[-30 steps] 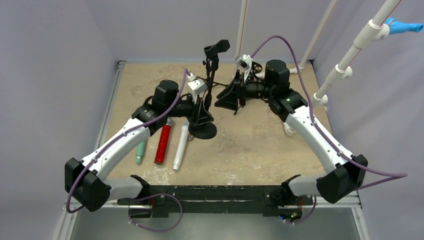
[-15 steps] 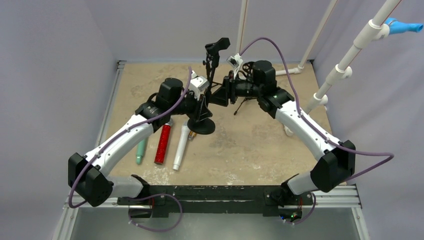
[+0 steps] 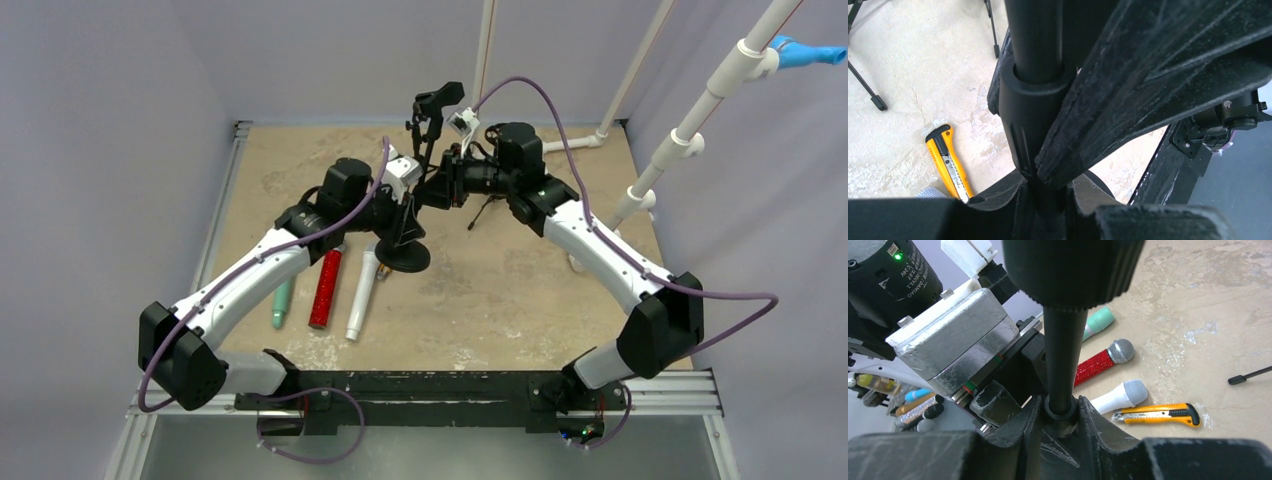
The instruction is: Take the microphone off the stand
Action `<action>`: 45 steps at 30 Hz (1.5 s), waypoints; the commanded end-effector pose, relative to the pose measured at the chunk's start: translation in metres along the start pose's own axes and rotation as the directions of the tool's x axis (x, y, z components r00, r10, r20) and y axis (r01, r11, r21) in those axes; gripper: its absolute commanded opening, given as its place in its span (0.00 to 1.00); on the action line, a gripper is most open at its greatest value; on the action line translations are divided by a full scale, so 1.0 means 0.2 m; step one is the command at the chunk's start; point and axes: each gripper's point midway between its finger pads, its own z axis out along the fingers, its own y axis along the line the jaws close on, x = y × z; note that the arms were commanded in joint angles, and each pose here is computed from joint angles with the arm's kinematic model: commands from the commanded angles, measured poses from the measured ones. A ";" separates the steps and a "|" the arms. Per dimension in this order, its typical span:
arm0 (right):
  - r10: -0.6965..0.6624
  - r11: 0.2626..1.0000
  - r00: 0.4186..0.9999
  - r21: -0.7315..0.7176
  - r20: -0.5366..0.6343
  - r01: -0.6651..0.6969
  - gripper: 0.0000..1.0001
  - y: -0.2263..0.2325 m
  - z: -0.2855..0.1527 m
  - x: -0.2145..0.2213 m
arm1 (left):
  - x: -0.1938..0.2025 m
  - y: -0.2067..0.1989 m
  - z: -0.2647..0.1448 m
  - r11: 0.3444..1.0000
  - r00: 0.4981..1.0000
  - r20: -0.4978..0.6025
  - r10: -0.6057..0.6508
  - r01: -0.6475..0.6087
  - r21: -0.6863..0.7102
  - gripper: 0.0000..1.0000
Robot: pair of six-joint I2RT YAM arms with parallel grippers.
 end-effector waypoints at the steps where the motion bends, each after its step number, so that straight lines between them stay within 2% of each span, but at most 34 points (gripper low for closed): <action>1: -0.046 0.997 0.998 -0.056 0.042 0.049 0.17 0.06 0.01 -0.05 | -0.22 -0.08 -0.04 0.995 0.986 0.145 0.081 -0.089 0.049 0.00; 4: -0.095 0.991 0.995 -0.089 0.038 0.098 0.02 0.09 0.00 -0.03 | -0.21 -0.14 -0.05 0.988 0.983 0.156 0.096 -0.113 0.104 0.00; 8: -0.187 0.969 0.982 -0.160 0.041 0.191 0.00 0.14 -0.07 -0.02 | -0.17 -0.28 -0.13 0.942 0.970 0.198 0.140 -0.192 0.274 0.00; 12: -0.247 0.929 0.966 -0.266 0.076 0.258 0.00 0.21 -0.18 -0.05 | -0.17 -0.46 -0.26 0.820 0.958 0.263 0.118 -0.243 0.518 0.00; 16: -0.261 0.883 0.961 -0.379 0.091 0.276 0.01 0.29 -0.25 -0.06 | -0.13 -0.58 -0.36 0.697 0.953 0.279 0.120 -0.281 0.659 0.00; 19: -0.269 0.883 0.960 -0.378 0.074 0.277 0.18 0.28 -0.26 -0.05 | -0.11 -0.64 -0.41 0.640 0.957 0.265 0.114 -0.275 0.718 0.00; 22: -0.280 0.896 0.958 -0.342 0.057 0.283 0.32 0.25 -0.26 -0.04 | -0.09 -0.67 -0.44 0.618 0.958 0.262 0.120 -0.279 0.736 0.00; 25: -0.267 0.916 0.962 -0.295 0.054 0.271 0.38 0.21 -0.26 -0.05 | -0.08 -0.67 -0.44 0.620 0.959 0.256 0.119 -0.273 0.736 0.00; 29: -0.265 0.933 0.963 -0.241 0.046 0.268 0.41 0.16 -0.28 -0.06 | -0.09 -0.65 -0.42 0.649 0.959 0.257 0.119 -0.271 0.711 0.00; 36: -0.278 0.927 0.959 -0.249 0.052 0.282 0.43 0.27 -0.35 -0.07 | -0.16 -0.48 -0.29 0.835 0.971 0.216 0.103 -0.202 0.512 0.00; 41: -0.262 0.932 0.963 -0.243 0.071 0.271 0.44 0.33 -0.38 -0.14 | -0.20 -0.35 -0.21 0.918 0.974 0.210 0.087 -0.160 0.363 0.00; 45: -0.243 0.952 0.966 -0.169 0.091 0.255 0.45 0.29 -0.35 -0.21 | -0.22 -0.28 -0.18 0.948 0.977 0.195 0.082 -0.137 0.288 0.00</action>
